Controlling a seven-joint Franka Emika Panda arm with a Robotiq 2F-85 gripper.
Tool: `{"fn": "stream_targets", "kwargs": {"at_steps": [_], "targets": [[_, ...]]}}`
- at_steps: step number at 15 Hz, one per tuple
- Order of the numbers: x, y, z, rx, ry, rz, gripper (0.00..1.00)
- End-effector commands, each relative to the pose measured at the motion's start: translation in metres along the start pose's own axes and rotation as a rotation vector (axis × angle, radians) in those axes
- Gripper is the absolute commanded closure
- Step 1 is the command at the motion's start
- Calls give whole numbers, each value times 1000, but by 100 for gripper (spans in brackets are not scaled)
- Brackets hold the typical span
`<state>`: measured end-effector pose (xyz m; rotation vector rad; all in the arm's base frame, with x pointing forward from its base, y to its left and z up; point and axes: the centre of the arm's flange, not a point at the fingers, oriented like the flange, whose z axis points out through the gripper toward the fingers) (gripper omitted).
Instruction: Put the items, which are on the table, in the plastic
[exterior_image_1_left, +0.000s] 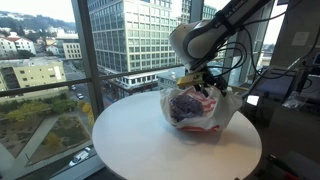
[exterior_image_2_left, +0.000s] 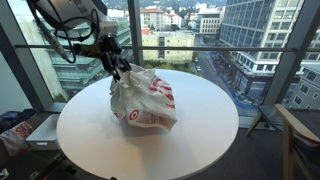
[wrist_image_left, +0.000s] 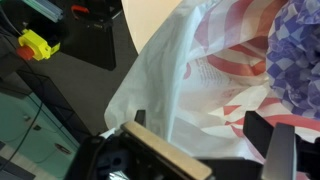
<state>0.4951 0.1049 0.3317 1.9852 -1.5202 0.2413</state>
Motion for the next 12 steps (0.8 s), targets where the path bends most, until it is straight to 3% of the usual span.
{"fn": "stream_targets", "kwargs": {"at_steps": [1,8,9,12], "targets": [[6,55,-10,161,40,-102,0],[-4,119,3,391,121,-303,0],[-10,83,-4,304,94,-249,0],[-12,103,3,345,105,-284,0]]}}
